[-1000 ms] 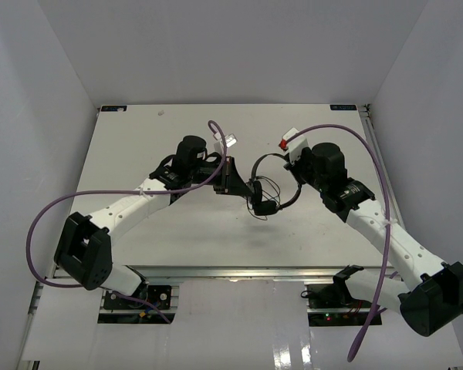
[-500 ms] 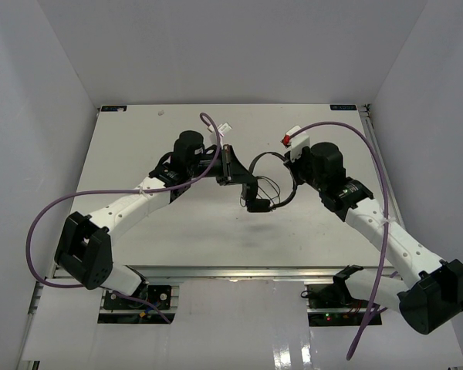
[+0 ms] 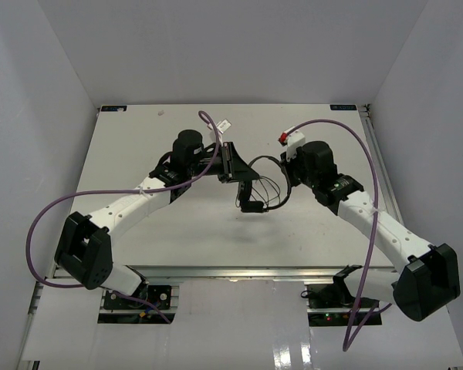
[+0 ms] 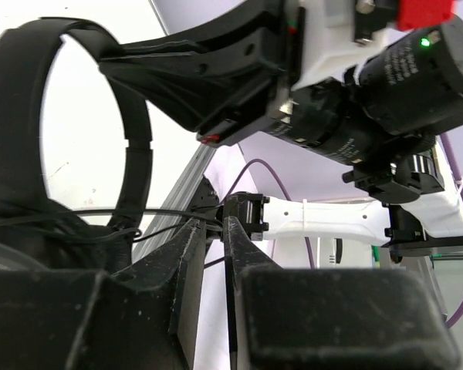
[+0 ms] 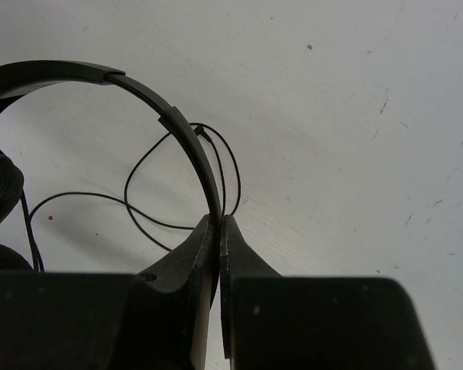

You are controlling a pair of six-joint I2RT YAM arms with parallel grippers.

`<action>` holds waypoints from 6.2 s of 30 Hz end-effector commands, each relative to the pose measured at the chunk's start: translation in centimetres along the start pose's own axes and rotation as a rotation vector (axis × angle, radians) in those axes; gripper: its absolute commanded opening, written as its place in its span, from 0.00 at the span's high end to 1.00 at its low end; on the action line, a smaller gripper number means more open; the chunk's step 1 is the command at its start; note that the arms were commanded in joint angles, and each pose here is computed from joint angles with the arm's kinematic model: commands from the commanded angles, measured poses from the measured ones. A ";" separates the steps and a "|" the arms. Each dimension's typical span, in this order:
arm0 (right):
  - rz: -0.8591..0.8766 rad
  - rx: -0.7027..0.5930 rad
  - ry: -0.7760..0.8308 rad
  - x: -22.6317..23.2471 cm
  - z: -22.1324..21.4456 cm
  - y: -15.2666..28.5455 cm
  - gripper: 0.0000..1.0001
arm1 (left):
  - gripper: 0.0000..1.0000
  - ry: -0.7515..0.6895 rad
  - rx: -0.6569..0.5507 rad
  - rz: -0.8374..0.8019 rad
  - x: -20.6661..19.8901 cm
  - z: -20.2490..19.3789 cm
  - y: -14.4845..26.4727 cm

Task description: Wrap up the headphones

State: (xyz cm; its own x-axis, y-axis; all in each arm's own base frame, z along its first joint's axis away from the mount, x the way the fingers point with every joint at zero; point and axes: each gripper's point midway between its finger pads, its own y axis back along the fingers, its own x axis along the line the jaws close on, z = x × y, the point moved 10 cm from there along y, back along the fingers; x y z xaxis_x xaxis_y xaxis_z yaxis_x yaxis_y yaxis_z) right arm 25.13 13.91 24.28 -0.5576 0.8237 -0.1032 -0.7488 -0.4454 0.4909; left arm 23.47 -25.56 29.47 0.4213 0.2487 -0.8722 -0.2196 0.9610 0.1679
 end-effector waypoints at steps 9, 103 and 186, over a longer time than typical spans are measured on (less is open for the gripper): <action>0.021 -0.068 -0.191 0.1 3.3 -0.3 0.92 | 0.69 -0.001 0.041 -0.018 0.5 -1.9 -1.2; 0.437 -0.194 -0.550 -1.1 9.6 6.8 0.92 | 0.89 -0.697 -0.430 -0.001 11.3 -6.6 -6.2; -0.124 -0.197 0.065 -1.2 4.6 0.9 0.92 | 0.82 -0.076 0.366 -0.141 -1.3 1.0 0.8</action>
State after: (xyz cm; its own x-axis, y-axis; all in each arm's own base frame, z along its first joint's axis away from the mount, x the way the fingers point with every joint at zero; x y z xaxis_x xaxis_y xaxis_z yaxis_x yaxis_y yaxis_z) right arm 26.05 13.24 27.65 -0.5116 0.7977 -0.3193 -0.8510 -0.4194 0.3160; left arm 24.31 -24.52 30.12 0.5004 0.1689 -0.8492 0.1407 0.9519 0.2722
